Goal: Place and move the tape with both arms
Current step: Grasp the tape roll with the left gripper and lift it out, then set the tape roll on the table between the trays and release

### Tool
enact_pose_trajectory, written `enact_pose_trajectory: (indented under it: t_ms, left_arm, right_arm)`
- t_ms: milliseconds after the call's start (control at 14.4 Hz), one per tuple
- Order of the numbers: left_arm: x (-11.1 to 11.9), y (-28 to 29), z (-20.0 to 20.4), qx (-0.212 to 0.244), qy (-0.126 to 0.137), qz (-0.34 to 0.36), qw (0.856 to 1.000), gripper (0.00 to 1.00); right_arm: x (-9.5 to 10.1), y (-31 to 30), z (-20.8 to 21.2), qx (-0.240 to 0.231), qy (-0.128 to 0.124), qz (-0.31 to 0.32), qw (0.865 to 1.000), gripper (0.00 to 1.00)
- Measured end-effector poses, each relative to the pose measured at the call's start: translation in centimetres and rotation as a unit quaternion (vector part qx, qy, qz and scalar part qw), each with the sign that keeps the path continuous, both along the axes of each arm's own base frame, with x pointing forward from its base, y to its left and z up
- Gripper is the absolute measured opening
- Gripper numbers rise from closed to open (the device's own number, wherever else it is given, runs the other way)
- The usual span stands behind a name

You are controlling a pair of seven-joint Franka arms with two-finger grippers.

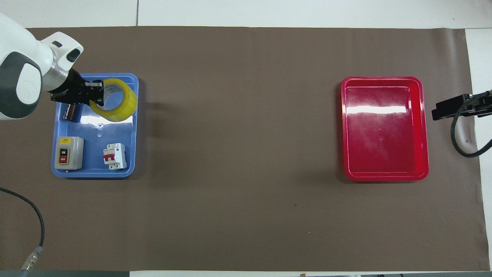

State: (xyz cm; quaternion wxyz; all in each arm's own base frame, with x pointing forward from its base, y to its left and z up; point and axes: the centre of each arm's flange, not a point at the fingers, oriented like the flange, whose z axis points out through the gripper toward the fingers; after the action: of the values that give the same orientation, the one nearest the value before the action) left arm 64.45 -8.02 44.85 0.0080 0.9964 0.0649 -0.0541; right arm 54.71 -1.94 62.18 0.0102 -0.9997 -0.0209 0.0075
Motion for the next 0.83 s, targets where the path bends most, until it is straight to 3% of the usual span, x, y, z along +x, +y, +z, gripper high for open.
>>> enact_pose_trajectory:
  t_ms: [139,416,554,832]
  left_arm:
    - [-1.1,-9.0,1.1,0.006,-0.008,0.023,1.000,0.21]
    - [-6.3,-25.2,-0.9,0.010,-0.017,0.042,0.999,0.21]
    - [-7.6,-29.7,-3.9,0.007,-0.022,0.053,0.998,0.21]
    - [-6.8,-32.0,-10.5,-0.002,-0.030,0.060,0.998,0.21]
  right_arm:
    - [0.0,0.0,0.0,0.000,0.000,0.000,1.000,1.00]
    - [0.0,0.0,0.0,0.000,0.000,0.000,1.000,1.00]
    - [0.0,0.0,0.0,0.000,0.000,0.000,1.000,1.00]
    - [0.0,0.0,0.0,0.000,0.000,0.000,1.000,1.00]
